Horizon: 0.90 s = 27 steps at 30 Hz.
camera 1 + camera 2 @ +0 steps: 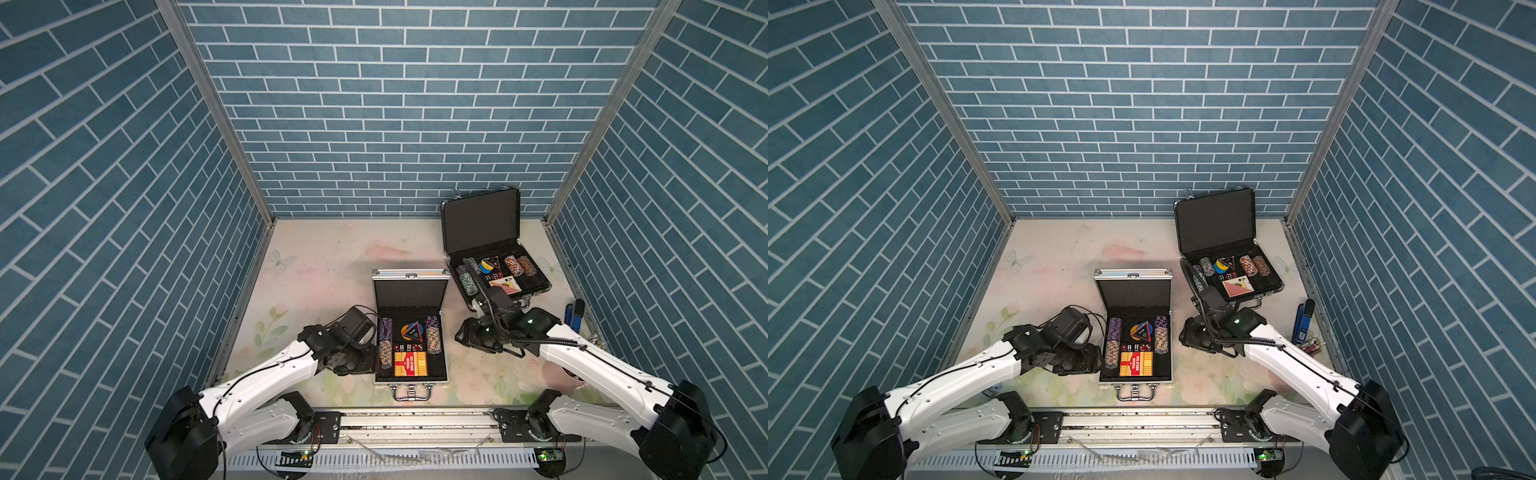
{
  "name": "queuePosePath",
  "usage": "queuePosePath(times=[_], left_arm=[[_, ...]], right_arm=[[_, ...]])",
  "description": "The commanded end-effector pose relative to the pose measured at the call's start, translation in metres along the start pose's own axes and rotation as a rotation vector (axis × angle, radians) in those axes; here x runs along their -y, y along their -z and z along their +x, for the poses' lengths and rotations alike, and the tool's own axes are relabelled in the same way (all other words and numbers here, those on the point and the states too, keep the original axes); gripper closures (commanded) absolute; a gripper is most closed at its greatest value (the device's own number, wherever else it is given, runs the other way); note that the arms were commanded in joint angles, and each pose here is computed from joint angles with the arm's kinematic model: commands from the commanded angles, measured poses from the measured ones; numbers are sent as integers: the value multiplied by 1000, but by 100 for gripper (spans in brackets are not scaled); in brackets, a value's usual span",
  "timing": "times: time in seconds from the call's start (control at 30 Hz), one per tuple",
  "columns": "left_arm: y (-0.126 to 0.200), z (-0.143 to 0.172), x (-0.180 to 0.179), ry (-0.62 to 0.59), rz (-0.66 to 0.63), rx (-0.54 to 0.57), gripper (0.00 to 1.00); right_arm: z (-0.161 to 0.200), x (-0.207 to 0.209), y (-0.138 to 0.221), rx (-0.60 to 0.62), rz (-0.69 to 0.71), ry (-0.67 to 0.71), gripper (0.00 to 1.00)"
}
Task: Close the poker set cases
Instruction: Move the poker set case to the center of the board, then close the lid of the poker set case.
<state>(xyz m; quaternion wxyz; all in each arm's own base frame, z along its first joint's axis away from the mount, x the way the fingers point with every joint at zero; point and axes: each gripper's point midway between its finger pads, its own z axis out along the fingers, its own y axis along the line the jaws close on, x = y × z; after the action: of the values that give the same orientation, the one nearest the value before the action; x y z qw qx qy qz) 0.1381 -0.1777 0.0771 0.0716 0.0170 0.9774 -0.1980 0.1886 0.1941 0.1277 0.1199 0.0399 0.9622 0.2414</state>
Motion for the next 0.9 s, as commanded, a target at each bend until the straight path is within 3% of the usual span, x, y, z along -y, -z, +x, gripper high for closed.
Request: queuePosePath(times=[0.0,0.27,0.5,0.67,0.87], left_arm=[[10,-5,-10,6,-35,39,24],[23,-40,-29,115,22,160,15],[20,-61,-39,154,50,184,9],[20,-68,-44,170,65,197,7],[22,-74,-52,188,73,216,7]], right_arm=[[-20,-6,31,36,-14,51,47],[-109,-51,64,180,-117,112,45],[-166,-103,69,245,-244,163,45],[-172,-130,55,175,-358,166,49],[-156,-132,44,101,-391,158,56]])
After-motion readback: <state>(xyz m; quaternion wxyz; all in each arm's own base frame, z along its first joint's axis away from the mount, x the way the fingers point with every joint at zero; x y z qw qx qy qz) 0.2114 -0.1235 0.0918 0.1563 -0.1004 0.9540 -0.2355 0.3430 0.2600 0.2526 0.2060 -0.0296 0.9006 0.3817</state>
